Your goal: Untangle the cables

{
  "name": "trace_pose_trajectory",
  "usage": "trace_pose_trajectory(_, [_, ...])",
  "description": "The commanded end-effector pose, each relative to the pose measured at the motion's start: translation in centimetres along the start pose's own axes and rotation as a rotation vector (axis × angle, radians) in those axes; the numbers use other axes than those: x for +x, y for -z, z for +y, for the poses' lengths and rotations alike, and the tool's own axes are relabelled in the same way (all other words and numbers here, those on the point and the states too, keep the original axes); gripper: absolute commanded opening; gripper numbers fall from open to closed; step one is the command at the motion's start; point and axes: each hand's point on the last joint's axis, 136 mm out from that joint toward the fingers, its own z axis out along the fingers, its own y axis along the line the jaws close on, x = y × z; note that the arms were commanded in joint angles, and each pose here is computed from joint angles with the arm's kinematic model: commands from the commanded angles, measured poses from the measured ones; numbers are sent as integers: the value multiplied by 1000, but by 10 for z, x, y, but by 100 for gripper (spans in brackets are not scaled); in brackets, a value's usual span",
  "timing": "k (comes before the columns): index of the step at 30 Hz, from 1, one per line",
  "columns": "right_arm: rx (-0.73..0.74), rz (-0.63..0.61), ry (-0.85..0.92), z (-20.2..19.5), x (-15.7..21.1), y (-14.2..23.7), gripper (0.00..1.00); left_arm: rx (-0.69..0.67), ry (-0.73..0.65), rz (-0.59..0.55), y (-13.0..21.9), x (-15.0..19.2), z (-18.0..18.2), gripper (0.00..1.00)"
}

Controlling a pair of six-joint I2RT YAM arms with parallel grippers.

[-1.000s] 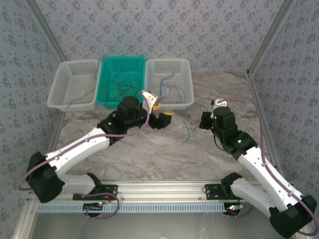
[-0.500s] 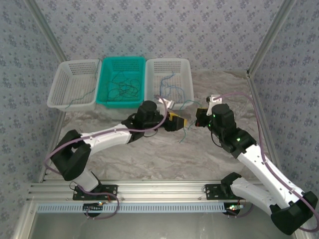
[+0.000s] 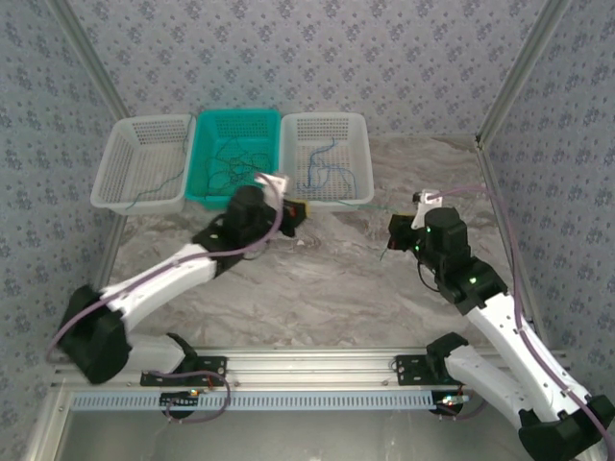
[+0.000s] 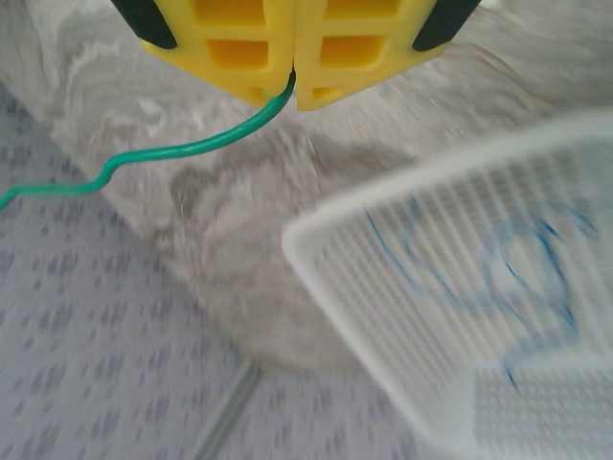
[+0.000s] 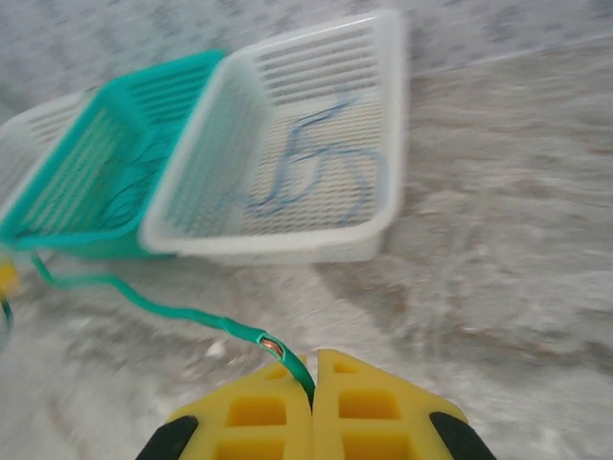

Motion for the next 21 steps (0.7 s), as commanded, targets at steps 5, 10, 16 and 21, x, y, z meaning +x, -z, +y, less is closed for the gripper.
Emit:
trace_pose_trajectory(5, [-287,230,217,53,57,-28,0,-380,-157,-66,69,-59,88,0])
trace_pose_trajectory(10, [-374,252,155,76,52,-32,10,-406,-169,-131,92,-88,94,0])
trace_pose_trajectory(16, [-406,50,118,92,-10,-5,83,-516,-192,-141,113,-109,123,0])
trace_pose_trajectory(21, [-293,-43,84,68,-26,5,92,-695,-104,-184,151,-130,176,0])
